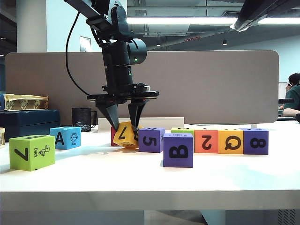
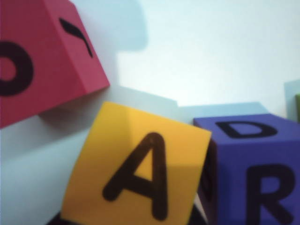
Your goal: Select the appropriate blocks from the scattered letter blocks on the table and arrange them in a row to spell out "LEARNING".
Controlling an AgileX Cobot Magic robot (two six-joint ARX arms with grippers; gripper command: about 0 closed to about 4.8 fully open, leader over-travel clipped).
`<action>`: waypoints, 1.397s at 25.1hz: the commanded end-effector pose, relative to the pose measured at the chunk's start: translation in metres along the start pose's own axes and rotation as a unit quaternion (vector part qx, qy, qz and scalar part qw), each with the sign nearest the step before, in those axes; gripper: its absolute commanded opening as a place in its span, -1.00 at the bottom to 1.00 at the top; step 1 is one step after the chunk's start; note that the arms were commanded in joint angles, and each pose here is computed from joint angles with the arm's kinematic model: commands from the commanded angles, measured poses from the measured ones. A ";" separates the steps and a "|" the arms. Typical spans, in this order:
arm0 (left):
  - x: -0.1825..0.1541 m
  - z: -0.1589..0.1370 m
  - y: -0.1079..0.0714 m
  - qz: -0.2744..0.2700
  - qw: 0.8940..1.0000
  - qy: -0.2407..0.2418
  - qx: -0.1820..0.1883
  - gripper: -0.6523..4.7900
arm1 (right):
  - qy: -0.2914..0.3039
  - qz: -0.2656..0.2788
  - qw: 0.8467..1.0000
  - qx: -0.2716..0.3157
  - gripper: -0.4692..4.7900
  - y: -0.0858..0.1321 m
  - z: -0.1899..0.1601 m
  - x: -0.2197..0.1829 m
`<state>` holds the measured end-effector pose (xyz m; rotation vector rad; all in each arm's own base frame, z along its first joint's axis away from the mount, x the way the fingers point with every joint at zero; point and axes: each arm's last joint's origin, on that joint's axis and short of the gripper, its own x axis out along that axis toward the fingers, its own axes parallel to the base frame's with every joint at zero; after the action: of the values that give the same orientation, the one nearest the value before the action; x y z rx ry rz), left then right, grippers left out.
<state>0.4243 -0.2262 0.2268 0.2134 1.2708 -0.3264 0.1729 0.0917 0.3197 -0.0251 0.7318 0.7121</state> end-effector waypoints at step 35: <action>-0.142 -0.044 0.037 0.042 0.998 -0.007 0.046 0.32 | -0.013 0.024 1.000 -0.006 -0.83 0.002 0.003 -0.001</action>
<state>0.3625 -0.1636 0.3448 0.3492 1.2377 -0.3132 0.1726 0.0927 0.3204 -0.0137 0.7277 0.7437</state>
